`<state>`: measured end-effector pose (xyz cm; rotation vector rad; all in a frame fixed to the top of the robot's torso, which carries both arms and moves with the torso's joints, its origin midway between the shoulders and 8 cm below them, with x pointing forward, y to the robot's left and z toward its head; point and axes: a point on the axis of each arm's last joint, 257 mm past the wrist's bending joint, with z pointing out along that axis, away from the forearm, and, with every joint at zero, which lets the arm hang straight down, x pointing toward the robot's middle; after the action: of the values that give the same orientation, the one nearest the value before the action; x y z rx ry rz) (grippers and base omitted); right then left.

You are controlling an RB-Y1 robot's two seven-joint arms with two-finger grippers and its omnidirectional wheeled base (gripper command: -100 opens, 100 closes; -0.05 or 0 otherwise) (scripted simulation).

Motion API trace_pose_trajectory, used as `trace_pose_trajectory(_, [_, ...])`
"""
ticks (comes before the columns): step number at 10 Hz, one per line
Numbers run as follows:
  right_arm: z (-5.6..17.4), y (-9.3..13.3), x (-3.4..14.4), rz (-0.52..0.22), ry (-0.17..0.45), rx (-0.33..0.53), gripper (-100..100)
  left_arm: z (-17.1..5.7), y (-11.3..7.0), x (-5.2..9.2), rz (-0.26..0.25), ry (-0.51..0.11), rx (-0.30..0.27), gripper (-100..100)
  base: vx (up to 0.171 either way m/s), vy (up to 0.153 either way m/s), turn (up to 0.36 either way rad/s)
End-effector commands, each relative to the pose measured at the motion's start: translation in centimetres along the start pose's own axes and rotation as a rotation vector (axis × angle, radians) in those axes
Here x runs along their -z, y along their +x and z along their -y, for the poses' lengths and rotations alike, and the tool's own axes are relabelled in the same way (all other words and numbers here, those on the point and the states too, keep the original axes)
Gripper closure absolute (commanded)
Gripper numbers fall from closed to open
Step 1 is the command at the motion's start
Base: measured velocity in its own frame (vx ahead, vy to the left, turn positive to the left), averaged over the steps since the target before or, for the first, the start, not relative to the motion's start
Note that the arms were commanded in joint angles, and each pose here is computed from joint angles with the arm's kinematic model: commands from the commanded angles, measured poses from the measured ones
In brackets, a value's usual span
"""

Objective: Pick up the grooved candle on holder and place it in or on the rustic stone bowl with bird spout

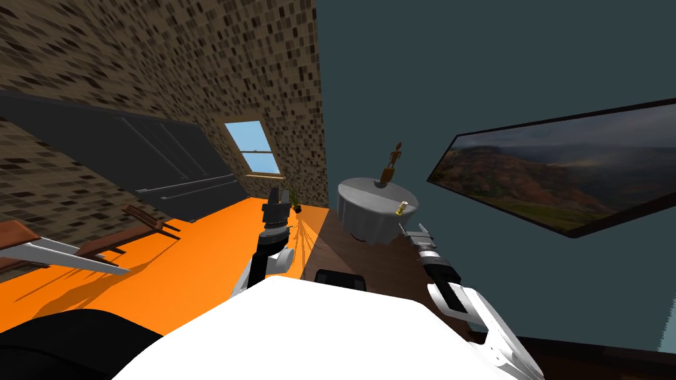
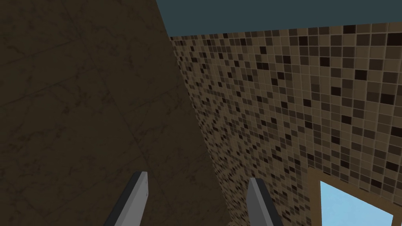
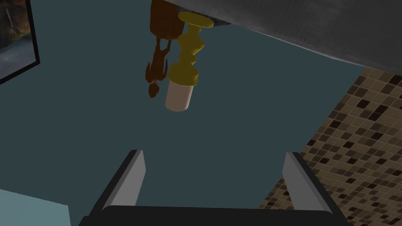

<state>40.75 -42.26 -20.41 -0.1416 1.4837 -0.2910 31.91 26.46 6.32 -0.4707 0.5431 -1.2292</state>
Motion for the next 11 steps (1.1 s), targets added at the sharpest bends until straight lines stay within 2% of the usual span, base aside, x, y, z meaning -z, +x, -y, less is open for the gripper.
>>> trace_pose_trajectory(1, [-0.8,-0.7,-0.9,0.028,0.0,0.023,-100,0.0,0.0,0.0,0.0,0.0,0.0,0,0.147,-0.129,0.031])
trace_pose_trajectory(5, [-2.3,-2.1,-2.7,0.075,0.002,0.069,-100,0.0,0.0,0.0,0.0,0.0,0.0,0,0.167,-0.115,0.035])
trace_pose_trajectory(6, [-2.1,-1.9,-2.4,0.068,0.002,0.06,-100,0.0,0.0,0.0,0.0,0.0,0.0,0,0.071,-0.058,0.018])
trace_pose_trajectory(7, [-2.2,-2.0,-2.4,0.07,0.002,0.064,0,0.0,0.0,0.0,0.0,0.0,0.0,0,0.014,-0.012,0.001])
trace_pose_trajectory(8, [-1.3,-2.9,-2.8,0.077,0.012,0.069,-100,0.0,0.0,0.0,0.0,0.0,0.0,0,0.03,0.012,0.066])
trace_pose_trajectory(10, [-1.1,-3.3,-2.8,0.08,0.011,0.072,-100,0.0,0.0,0.0,0.0,0.0,0.0,0,0.03,0.016,0.032])
trace_pose_trajectory(11, [-0.9,-3.4,-2.9,0.079,0.014,0.07,100,0.0,0.0,0.0,0.0,0.0,0.0,0,0.0,0.0,0.0])
